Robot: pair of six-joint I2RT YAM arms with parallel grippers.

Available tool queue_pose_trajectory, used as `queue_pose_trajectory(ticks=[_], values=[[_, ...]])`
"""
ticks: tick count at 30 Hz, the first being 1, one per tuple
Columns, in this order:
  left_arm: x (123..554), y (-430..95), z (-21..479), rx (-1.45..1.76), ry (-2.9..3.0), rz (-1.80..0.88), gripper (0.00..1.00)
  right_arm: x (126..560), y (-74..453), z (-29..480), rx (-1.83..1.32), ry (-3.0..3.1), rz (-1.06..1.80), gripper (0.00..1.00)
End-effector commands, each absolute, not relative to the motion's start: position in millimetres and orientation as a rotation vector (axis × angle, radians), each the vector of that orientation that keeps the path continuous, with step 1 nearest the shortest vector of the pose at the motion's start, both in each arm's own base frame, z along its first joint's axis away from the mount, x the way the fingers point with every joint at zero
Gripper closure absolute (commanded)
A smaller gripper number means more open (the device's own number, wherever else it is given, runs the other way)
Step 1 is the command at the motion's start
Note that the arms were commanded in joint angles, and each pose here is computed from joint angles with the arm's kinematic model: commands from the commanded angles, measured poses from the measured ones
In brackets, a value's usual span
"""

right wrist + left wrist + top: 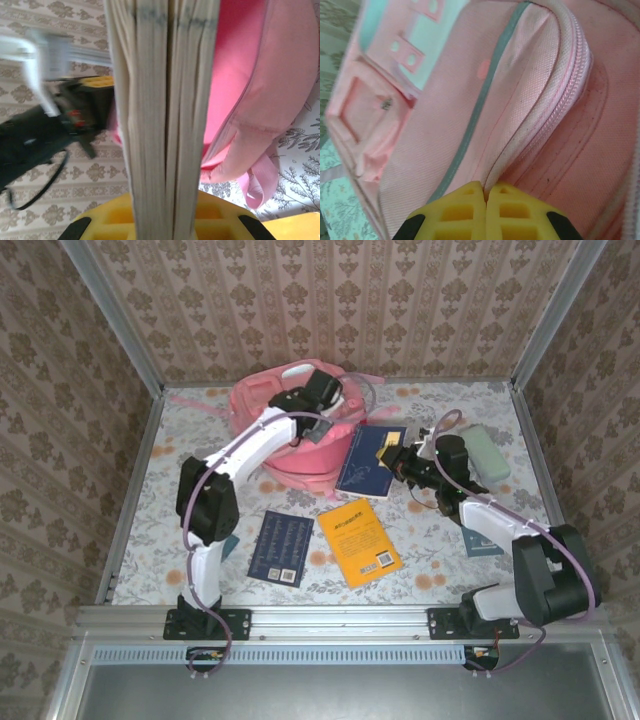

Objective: Pack the student bag

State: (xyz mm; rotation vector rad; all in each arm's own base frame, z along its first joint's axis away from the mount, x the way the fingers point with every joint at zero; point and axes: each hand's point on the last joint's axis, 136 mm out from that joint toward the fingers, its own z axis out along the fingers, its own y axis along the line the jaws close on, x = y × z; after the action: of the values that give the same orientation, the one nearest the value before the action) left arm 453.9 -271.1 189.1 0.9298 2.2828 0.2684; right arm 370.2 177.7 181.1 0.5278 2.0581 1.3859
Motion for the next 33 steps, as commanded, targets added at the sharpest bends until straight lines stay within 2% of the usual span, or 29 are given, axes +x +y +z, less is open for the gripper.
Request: queue_pose_trajectory(ticks=[1,10,22,33], values=[[468,-255,260,0.715,2.211,0.168,1.00,398,175,191,0.626,1.945,1.372,1.00],[471,-259,288,0.627,2.222,0.002,1.00,444,218,172,0.737,1.905,1.391,1.00],[447,-270,296,0.554,2.261,-0.182,1.00,531,274,140,0.984,1.678,1.352,1.00],[436,-287,295,0.565,2.270,-0.257,1.00,578,298,102,1.146,1.566,1.202,1.00]])
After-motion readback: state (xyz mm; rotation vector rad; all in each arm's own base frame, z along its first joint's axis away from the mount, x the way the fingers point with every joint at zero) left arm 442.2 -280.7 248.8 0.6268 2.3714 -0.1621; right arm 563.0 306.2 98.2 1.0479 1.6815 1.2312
